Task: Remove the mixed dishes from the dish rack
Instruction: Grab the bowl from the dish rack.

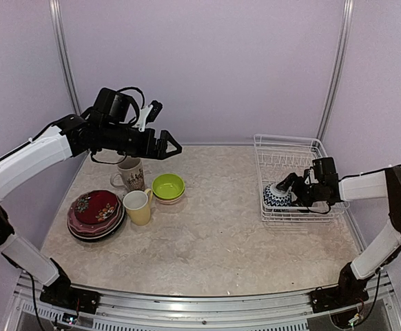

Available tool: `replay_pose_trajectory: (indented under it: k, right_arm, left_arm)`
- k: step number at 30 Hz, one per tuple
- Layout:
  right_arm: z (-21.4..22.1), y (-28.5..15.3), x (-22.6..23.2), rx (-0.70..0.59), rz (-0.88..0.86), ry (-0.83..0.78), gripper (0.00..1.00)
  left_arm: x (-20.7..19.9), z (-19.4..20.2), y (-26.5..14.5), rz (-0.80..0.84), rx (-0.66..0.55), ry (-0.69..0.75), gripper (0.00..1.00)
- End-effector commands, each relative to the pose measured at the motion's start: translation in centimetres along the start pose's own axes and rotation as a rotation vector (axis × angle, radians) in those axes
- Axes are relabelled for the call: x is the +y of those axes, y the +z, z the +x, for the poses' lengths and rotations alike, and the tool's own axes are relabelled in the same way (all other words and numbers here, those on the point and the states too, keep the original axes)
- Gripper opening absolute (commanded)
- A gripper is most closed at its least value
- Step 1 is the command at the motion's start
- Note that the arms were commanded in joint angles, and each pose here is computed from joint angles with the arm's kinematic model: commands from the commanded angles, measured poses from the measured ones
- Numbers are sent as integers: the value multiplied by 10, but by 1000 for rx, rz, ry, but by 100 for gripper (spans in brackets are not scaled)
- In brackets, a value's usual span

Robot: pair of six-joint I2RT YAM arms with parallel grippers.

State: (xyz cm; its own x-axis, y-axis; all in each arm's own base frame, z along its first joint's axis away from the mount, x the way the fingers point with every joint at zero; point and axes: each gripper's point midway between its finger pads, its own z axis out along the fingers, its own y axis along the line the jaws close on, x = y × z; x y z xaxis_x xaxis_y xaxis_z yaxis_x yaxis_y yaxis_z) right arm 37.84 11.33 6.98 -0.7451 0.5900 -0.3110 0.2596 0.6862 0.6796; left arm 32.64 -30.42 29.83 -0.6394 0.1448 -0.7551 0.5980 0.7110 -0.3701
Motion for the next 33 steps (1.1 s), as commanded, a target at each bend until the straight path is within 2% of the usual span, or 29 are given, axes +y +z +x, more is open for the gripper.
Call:
replay_pose_trajectory:
  k: [1,9,26,28,30,32,33]
  right_arm:
    - [-4,4,-8,-21,-4,45,99]
    - [0,7,-12,-28,-30,70,92]
    - [-15,-15,10,-113,-81,-40,59]
    - [-17,-18,13,-122,-83,-49,59]
    - [-17,-20,13,-116,-72,-47,65]
    - [-16,-20,14,-105,-75,-46,75]
    - [-14,-20,14,-94,-78,-42,85]
  left_arm:
    - [1,5,4,-14,23,8,99]
    - [2,2,0,-27,4,12,99]
    - [3,3,1,-36,6,12,99]
    - [3,3,2,-36,6,12,99]
    - [4,4,3,-38,10,12,99]
    - [3,5,4,-37,13,11,99]
    - [4,4,4,-38,13,12,99]
